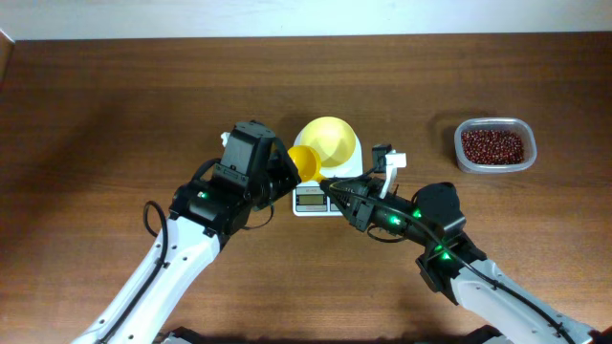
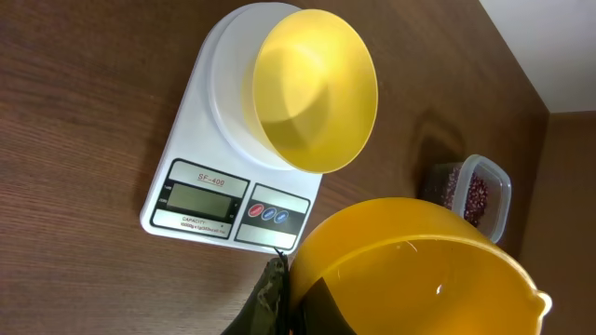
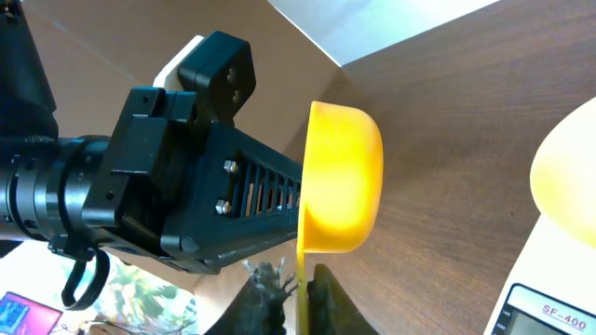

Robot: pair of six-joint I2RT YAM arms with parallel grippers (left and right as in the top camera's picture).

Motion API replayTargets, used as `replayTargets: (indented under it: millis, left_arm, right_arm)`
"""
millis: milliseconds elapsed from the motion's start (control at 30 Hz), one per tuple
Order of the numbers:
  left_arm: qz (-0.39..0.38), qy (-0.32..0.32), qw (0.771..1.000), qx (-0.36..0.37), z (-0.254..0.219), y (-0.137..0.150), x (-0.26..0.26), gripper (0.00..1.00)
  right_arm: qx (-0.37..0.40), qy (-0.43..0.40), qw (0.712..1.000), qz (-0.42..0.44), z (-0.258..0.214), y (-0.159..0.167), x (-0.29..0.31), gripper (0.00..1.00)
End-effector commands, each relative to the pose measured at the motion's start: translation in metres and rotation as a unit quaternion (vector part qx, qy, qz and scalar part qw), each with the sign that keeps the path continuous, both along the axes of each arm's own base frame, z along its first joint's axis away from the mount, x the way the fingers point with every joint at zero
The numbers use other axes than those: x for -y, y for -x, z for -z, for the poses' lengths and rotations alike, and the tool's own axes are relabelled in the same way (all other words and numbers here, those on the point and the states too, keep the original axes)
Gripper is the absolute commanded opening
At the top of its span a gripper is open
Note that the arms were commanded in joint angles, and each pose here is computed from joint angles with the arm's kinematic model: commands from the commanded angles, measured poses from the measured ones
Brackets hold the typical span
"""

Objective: Scoop item into bowl and weigh 50g on scale

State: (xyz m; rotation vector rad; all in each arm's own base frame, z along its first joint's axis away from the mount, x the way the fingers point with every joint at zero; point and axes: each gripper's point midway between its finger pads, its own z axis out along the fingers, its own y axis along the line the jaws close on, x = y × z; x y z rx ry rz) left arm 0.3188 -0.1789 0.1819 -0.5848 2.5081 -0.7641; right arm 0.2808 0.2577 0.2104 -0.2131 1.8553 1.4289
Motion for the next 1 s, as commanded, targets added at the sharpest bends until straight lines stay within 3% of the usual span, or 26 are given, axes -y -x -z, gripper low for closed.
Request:
replayTargets:
  millis: [0, 233, 400, 700, 733, 767, 833, 867, 967]
  left_arm:
    - [0.019, 0.006, 1.000, 0.008, -0.0091, 0.0038, 0.0072, 0.00]
    - [0.019, 0.006, 1.000, 0.008, -0.0091, 0.0038, 0.0072, 0.00]
    - [0.019, 0.006, 1.000, 0.008, -0.0091, 0.0038, 0.0072, 0.00]
    - [0.019, 0.004, 1.000, 0.004, -0.0074, 0.0055, 0.0063, 0.02]
    - [0.019, 0.004, 1.000, 0.004, -0.0074, 0.0054, 0.0062, 0.06]
    - [0.018, 0.003, 1.000, 0.004, -0.0074, 0.0053, 0.0061, 0.17]
    - [0.015, 0.002, 1.000, 0.008, -0.0081, 0.0034, 0.0049, 0.54]
    - [0.014, 0.003, 1.000, 0.012, -0.0094, 0.0020, 0.0054, 0.65]
    - [0.015, 0.010, 1.000, 0.026, -0.0149, -0.0029, 0.0079, 0.73]
  right_arm:
    - [0.007, -0.002, 1.000, 0.009, -0.0037, -0.0033, -0.0014, 0.18]
    - [0.007, -0.002, 1.000, 0.011, -0.0037, -0.0038, -0.0011, 0.17]
    - [-0.004, -0.008, 1.000, 0.012, -0.0038, -0.0038, -0.0011, 0.04]
    - [-0.002, -0.009, 1.000, 0.011, -0.0046, -0.0037, -0.0013, 0.04]
    - [-0.002, -0.009, 1.000, 0.011, -0.0046, -0.0037, -0.0012, 0.04]
    - [-0.002, -0.009, 1.000, 0.011, -0.0046, -0.0037, -0.0012, 0.04]
    - [-0.002, -0.008, 1.000, 0.012, -0.0044, -0.0039, -0.0011, 0.04]
    - [-0.002, -0.008, 1.000, 0.013, -0.0044, -0.0042, -0.0009, 0.04]
    - [-0.007, -0.002, 1.000, 0.029, -0.0005, -0.0088, 0.0020, 0.04]
